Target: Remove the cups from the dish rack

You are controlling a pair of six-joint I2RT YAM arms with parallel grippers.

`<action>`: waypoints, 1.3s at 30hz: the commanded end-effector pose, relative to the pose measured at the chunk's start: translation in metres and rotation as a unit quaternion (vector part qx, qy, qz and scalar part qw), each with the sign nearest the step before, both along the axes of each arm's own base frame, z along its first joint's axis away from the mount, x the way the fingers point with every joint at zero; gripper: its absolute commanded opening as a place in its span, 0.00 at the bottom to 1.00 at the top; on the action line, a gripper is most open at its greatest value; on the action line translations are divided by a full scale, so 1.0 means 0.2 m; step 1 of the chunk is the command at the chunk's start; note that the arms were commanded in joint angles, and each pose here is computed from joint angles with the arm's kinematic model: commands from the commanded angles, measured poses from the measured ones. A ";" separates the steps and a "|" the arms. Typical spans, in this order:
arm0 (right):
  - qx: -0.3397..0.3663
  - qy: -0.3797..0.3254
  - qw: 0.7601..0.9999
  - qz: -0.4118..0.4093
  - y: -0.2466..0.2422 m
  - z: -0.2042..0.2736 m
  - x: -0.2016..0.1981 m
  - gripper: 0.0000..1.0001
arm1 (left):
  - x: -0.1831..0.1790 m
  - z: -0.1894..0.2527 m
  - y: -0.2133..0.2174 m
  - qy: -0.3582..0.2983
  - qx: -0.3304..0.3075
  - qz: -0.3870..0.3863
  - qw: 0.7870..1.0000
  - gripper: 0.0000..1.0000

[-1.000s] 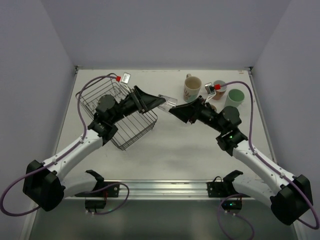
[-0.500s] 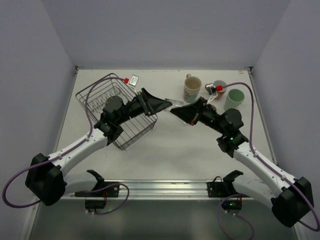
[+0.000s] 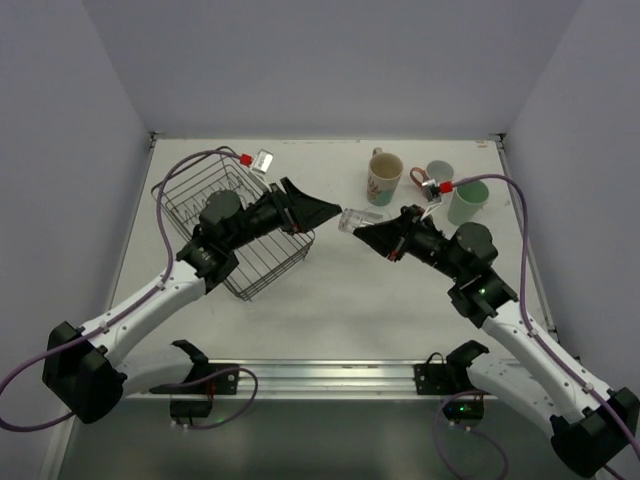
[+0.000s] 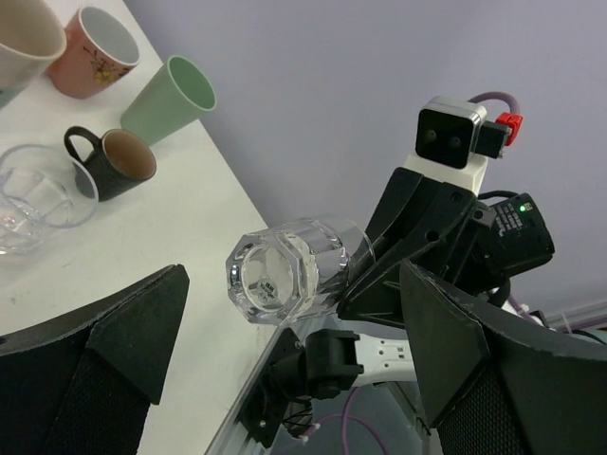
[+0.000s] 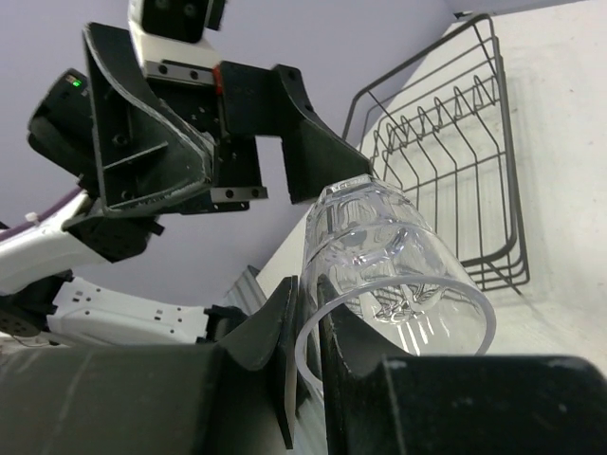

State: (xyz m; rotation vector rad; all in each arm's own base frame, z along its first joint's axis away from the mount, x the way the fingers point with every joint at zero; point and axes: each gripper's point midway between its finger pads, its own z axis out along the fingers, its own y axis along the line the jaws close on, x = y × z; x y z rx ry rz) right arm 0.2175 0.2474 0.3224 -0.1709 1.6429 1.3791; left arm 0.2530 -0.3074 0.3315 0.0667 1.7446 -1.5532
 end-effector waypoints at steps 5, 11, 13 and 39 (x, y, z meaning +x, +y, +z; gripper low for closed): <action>-0.084 -0.007 0.996 -0.034 -0.09 -0.02 -0.01 0.00 | 0.01 0.13 0.10 -0.071 0.055 0.050 0.995 1.00; -0.224 0.086 0.969 -0.063 -0.21 -0.32 0.00 0.00 | 0.04 0.13 0.19 -0.101 0.117 0.092 0.984 1.00; -0.285 0.128 0.946 -0.092 -0.30 -0.45 0.00 0.00 | 0.04 0.06 0.23 -0.102 0.159 0.094 0.977 1.00; -0.508 0.368 0.714 -0.310 -1.16 -1.09 0.58 0.00 | -0.09 -0.19 0.58 -0.192 0.327 0.140 0.915 1.00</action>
